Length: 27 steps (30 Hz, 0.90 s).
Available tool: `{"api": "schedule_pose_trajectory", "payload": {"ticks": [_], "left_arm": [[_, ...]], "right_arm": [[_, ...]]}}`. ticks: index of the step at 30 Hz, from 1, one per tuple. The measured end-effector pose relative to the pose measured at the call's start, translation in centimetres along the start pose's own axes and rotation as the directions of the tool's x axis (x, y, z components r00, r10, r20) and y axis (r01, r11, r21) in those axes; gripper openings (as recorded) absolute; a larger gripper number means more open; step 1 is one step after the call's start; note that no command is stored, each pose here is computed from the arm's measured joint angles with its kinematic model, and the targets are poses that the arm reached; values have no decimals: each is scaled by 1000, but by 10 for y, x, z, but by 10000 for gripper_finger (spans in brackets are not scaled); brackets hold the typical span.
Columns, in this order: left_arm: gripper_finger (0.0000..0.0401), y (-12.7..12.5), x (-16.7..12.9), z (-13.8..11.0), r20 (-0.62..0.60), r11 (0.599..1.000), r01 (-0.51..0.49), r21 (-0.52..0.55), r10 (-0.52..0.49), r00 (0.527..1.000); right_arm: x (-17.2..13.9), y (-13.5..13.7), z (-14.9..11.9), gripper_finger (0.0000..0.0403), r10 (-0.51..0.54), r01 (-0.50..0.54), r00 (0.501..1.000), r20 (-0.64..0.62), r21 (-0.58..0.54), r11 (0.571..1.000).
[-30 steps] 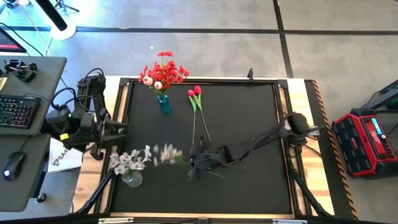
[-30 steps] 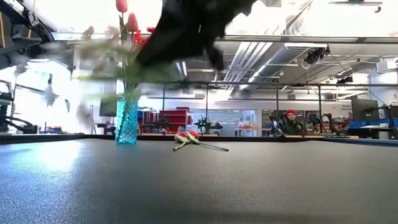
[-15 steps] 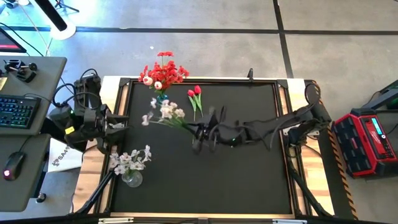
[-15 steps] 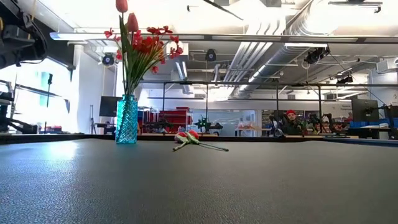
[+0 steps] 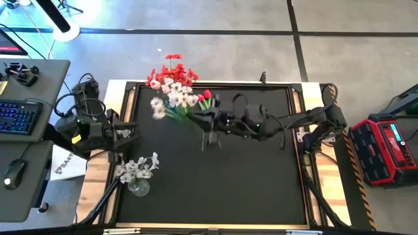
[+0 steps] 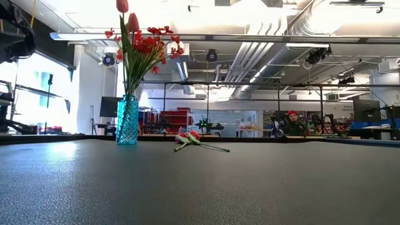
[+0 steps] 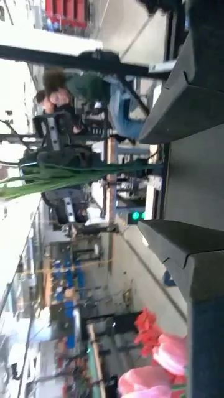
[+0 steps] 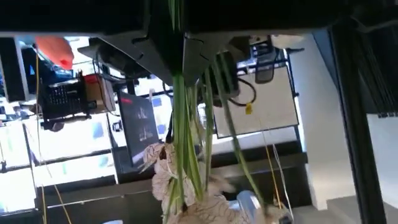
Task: Sort flowers into vase by color
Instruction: Put the white flower into the transparent vase
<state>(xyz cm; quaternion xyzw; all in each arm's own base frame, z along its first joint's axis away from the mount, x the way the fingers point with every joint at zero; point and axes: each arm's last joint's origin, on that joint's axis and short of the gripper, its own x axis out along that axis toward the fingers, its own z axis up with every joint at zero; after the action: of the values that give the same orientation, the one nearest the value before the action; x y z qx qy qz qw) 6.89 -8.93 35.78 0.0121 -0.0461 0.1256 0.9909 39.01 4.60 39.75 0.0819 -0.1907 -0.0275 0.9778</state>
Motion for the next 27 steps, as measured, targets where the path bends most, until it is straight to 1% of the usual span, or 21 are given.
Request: {"api": "schedule_pose_trajectory", "payload": {"ticks": [2, 5, 7, 10, 12, 16, 20, 22, 24, 27], "left_arm": [[195, 1, 6, 0, 14, 1000, -28, -13, 28, 999], [196, 1, 13, -1, 45, 998, -43, -53, 46, 998], [201, -1, 19, -2, 77, 998, -24, -58, 28, 997], [212, -10, 31, -6, 120, 1000, 21, -15, -19, 993], [219, -15, 40, -10, 134, 999, 42, -11, -40, 990], [232, -21, 60, -19, 139, 997, 53, -61, -44, 989], [243, -25, 80, -29, 135, 992, 91, -89, -79, 988], [245, -24, 91, -28, 135, 991, 82, -108, -67, 989], [246, -23, 101, -29, 117, 993, 60, -98, -49, 992], [244, -20, 114, -24, 115, 993, 70, -92, -59, 992]], "right_arm": [[2, -7, -2, 0, -7, 7, 1000, -11, 10, 1000], [4, -14, -4, 0, 5, -4, 1000, -15, 67, 998], [5, -16, -5, 0, 18, -16, 1000, -23, 81, 997], [5, -16, -8, 0, 22, -20, 999, -25, 81, 996], [6, -15, -8, 0, 25, -23, 999, -27, 81, 996], [5, -15, -8, 0, 26, -23, 999, -29, 89, 996], [5, -15, -10, 0, 38, -34, 998, -48, 87, 996], [5, -15, -12, 0, 50, -43, 996, -77, 84, 996], [5, -15, -15, 0, 64, -55, 993, -101, 87, 995], [5, -14, -16, 0, 69, -57, 991, -113, 104, 993]]}}
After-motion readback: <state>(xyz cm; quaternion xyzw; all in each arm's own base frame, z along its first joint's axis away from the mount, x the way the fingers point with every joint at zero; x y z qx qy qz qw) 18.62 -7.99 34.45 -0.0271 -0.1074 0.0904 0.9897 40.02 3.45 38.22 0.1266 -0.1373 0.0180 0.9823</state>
